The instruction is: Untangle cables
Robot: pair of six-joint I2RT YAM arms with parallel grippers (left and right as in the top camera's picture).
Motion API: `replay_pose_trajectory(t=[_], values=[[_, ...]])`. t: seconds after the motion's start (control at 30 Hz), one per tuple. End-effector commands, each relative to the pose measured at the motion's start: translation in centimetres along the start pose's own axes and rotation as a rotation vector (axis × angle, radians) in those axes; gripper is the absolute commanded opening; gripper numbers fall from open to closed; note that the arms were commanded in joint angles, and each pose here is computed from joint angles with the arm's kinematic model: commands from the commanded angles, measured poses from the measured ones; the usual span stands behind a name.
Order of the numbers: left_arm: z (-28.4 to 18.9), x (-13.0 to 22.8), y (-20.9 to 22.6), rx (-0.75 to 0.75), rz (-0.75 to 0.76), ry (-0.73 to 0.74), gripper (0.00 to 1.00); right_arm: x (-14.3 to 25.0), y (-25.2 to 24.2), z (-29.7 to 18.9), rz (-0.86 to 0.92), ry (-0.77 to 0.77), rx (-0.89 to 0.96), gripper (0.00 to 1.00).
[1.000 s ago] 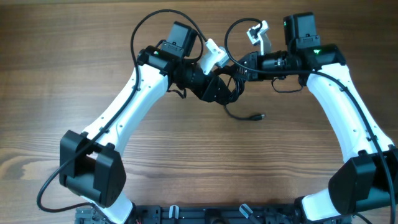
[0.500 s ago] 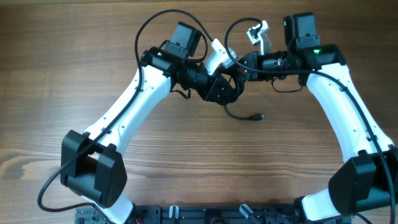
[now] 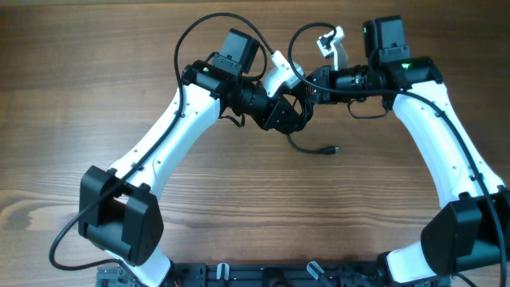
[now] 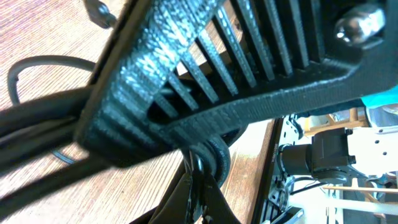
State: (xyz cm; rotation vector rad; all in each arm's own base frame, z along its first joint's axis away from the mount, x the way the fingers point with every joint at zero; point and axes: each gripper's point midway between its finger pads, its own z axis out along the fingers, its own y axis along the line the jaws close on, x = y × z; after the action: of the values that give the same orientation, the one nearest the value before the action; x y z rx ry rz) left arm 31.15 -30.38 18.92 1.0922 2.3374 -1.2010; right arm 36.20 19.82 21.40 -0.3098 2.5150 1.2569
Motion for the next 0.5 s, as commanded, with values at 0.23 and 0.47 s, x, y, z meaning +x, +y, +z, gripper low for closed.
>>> replay_pose_trajectory(t=[0.23,0.47], values=[[-8.1,-1.2,2.2,-0.180,-0.212,-0.154,0.04,-1.2,-5.6,-1.2,0.255,-0.104,0.338,0.04],[-14.9,-2.9,-0.3,-0.307,-0.264,-0.344,0.04,-1.2,-6.7,-1.6,0.230,-0.113,0.404,0.04]])
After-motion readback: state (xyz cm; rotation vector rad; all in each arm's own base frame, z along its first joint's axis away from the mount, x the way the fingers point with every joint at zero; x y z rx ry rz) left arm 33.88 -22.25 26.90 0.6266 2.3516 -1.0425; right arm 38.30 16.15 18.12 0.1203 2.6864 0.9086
